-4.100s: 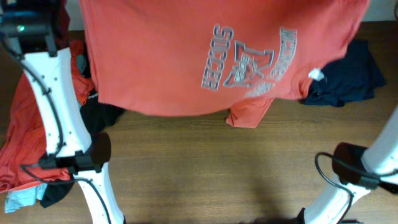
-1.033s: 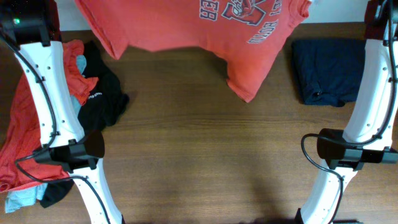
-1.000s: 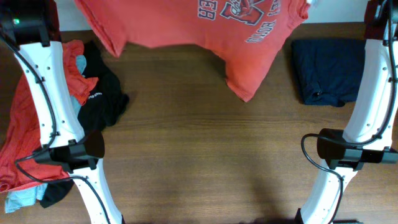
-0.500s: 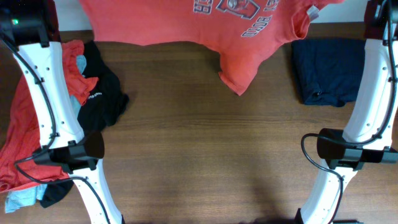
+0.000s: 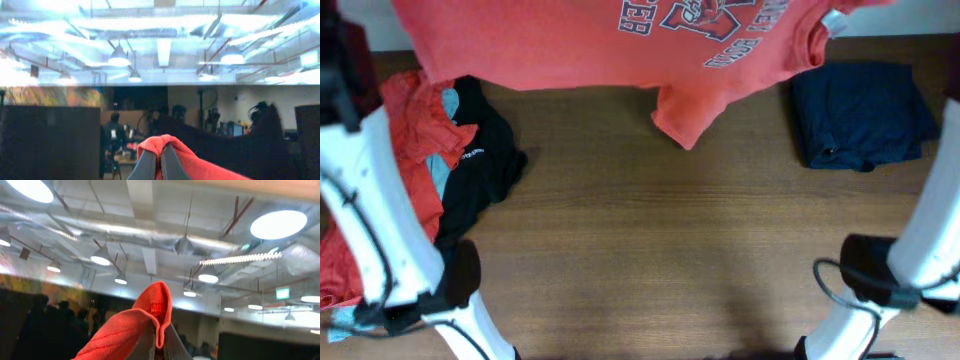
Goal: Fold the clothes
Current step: 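Lift the shirt high with both grippers and shake it out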
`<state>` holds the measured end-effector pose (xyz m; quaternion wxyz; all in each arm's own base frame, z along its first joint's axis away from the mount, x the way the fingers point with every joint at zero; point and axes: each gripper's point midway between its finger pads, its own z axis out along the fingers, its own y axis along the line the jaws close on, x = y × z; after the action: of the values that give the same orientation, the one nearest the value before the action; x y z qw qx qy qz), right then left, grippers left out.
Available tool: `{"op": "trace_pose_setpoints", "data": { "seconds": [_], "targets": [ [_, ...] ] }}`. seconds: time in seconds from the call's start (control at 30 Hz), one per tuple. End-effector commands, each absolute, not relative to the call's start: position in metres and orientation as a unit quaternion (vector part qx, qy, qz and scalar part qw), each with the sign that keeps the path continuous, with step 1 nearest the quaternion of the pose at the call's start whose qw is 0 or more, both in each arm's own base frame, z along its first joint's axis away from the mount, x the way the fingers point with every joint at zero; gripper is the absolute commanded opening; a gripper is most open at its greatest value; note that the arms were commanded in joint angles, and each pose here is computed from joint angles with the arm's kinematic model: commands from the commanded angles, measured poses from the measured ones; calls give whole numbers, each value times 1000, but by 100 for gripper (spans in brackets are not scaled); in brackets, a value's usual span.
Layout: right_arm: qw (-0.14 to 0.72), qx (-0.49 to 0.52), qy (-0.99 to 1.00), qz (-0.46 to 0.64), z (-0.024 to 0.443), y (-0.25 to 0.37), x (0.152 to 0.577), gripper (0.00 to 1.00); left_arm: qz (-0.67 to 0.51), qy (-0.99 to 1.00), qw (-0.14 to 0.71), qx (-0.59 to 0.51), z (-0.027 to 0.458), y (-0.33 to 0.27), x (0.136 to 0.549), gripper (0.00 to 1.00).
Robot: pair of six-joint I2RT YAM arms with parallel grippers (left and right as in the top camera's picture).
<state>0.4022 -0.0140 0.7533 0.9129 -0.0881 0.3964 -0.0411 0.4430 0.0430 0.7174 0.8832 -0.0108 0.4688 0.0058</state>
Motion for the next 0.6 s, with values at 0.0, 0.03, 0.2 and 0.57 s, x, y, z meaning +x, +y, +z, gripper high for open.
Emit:
{"op": "trace_pose_setpoints", "data": {
  "seconds": [0.0, 0.03, 0.2, 0.57],
  "targets": [
    [925, -97, 363, -56, 783, -6, 343, 4, 16, 446, 895, -1, 746, 36, 393, 0],
    [926, -97, 361, -56, 786, -5, 335, 4, 16, 447, 894, -1, 748, 36, 387, 0],
    [924, -96, 367, -56, 792, -2, 310, 4, 15, 462, 887, -3, 747, 34, 374, 0],
    [903, -94, 415, -57, 763, -10, 362, 4, 12, 511, 859, -9, 710, 41, 426, 0]
  ]
}}
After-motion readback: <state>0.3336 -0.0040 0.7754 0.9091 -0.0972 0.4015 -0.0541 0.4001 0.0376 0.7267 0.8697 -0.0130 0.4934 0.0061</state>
